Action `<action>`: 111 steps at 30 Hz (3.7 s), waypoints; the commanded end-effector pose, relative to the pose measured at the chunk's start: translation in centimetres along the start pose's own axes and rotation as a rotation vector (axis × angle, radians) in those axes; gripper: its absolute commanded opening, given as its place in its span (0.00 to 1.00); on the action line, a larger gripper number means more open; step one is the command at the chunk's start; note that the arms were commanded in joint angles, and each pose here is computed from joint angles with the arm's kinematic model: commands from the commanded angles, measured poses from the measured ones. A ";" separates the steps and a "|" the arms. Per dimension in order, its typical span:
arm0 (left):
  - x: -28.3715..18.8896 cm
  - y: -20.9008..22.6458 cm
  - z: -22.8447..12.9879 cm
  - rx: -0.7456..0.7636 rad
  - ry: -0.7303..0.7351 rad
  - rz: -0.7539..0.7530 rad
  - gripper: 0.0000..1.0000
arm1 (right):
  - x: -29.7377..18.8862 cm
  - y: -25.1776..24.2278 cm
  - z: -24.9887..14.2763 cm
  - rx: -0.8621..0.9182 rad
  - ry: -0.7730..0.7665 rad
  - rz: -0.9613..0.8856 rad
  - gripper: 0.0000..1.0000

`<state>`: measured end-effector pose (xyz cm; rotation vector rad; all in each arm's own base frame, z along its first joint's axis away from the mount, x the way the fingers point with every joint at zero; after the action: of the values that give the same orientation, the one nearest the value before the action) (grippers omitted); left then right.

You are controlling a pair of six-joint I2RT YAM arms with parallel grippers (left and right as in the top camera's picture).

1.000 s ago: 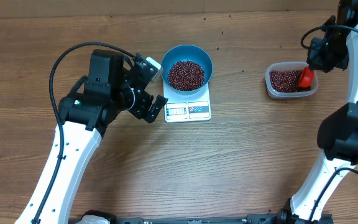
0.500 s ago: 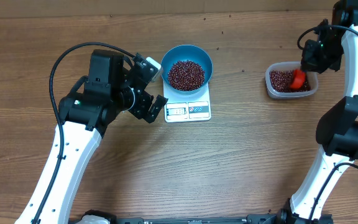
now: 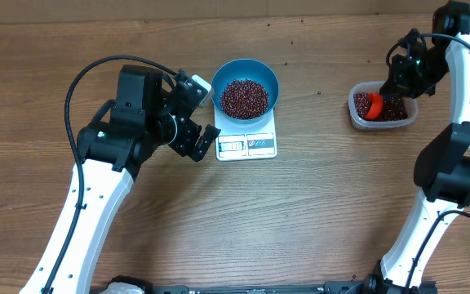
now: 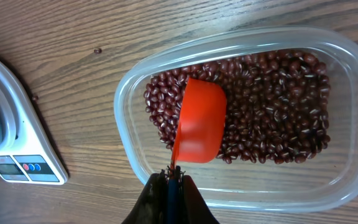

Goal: Scoop item into bowl and weigh 150g on scale
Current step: 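Dip the red scoop into the tub beans with the right gripper, then carry the filled scoop with the right gripper over the teal bowl, then tip the scoop with the right gripper to pour beans into the bowl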

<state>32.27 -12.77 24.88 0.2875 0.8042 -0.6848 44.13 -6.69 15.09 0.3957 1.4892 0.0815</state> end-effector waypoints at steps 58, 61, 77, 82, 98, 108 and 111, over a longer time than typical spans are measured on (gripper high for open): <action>0.2 0.1 -0.1 -0.012 0.002 -0.006 1.00 | -5.4 -1.3 -1.0 -0.011 -0.183 0.794 0.04; 0.2 0.1 -0.1 -0.012 0.003 -0.006 0.99 | -5.4 0.4 -1.0 -0.046 -0.169 0.801 0.04; 0.2 0.1 -0.1 -0.011 0.003 -0.006 1.00 | -4.6 14.7 -3.2 -0.329 -0.034 0.867 0.04; 0.2 0.1 -0.1 -0.012 0.003 -0.006 1.00 | -5.3 18.6 -3.9 -0.423 -0.026 0.869 0.04; 0.2 0.1 -0.1 -0.012 0.003 -0.006 1.00 | -4.4 25.5 -4.4 -0.460 -0.161 0.170 0.04; 0.2 0.1 -0.1 -0.012 0.003 -0.006 0.99 | -3.8 27.7 -5.8 -0.541 -0.314 -0.235 0.04; 0.2 0.1 -0.1 -0.012 0.003 -0.006 0.99 | -3.6 28.4 -6.0 -0.556 -0.322 -0.232 0.04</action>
<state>32.27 -12.77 24.88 0.2875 0.8042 -0.6848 42.80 21.44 23.77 -0.1844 1.2381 0.3242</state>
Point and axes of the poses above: each gripper's point midway between its finger pads, its own x axis out along the fingers, its own y axis along the line the jaws close on, z = x × y, the point moved 3 cm from there along -x, back along the fingers, and after that the axes turned 2 degrees about x, right-handed, at the moved point
